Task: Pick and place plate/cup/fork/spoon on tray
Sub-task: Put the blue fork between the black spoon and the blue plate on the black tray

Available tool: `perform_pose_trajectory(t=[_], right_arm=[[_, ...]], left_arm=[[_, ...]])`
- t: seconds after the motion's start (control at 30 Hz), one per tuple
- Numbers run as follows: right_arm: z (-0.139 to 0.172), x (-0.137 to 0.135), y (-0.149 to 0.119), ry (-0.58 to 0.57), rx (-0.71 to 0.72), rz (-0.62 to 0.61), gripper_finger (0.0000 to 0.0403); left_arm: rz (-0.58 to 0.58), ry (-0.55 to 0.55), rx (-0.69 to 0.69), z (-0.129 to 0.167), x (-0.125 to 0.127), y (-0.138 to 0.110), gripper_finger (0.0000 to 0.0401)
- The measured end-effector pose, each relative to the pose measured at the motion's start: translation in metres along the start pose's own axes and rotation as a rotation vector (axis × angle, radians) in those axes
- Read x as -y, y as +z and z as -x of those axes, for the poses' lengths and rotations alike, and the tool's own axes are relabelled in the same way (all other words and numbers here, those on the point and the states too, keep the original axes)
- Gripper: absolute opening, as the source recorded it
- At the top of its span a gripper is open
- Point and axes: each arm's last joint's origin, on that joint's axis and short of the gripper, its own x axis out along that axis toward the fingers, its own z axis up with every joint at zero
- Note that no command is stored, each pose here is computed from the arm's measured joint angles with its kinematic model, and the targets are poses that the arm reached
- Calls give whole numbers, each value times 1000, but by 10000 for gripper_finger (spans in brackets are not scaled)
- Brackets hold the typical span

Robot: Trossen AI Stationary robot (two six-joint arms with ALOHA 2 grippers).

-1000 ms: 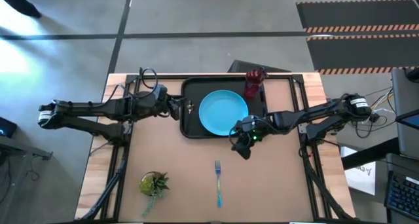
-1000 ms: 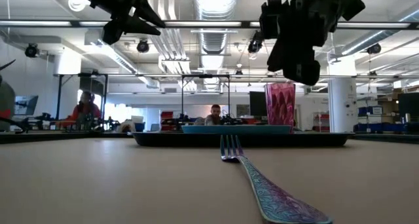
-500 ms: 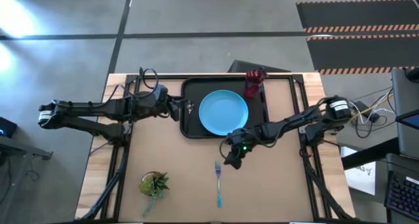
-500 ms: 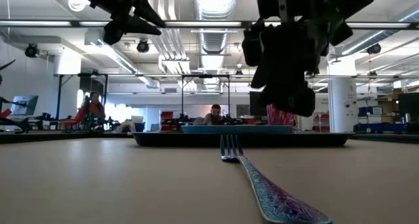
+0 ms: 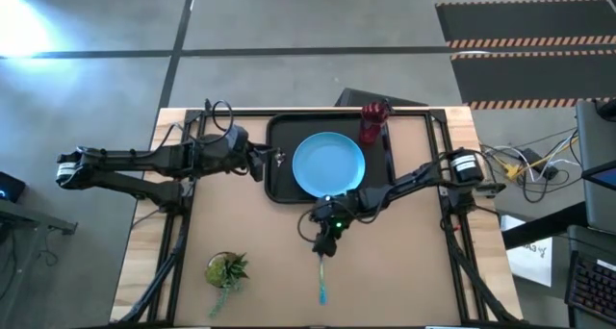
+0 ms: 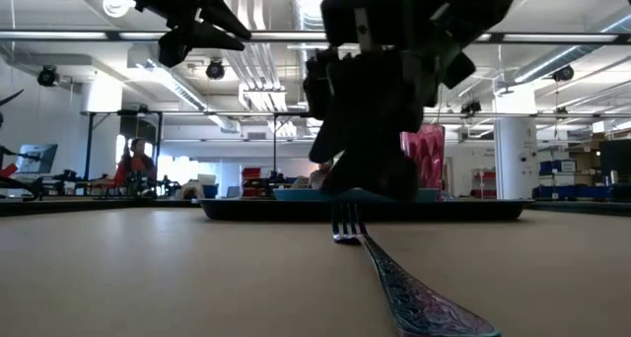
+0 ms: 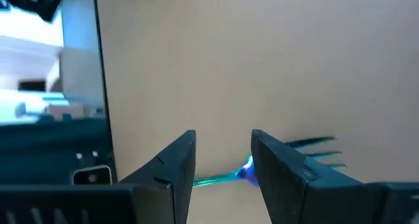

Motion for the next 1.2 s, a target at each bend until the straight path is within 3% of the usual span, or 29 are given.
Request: perform_pose_trajectory(t=[0.2, 0.43, 0.87, 1.2], right_arm=[[1, -10, 9, -88, -139, 49, 139], [27, -28, 24, -211, -157, 125, 141], [29, -3, 20, -258, -178, 81, 141], [28, 8, 17, -223, -200, 61, 141]], left_arm=[[0, -14, -8, 0, 0, 0, 89], [-23, -18, -7, 0, 1, 0, 89], [-23, -19, -6, 0, 1, 0, 89], [-23, -18, -5, 0, 1, 0, 89]])
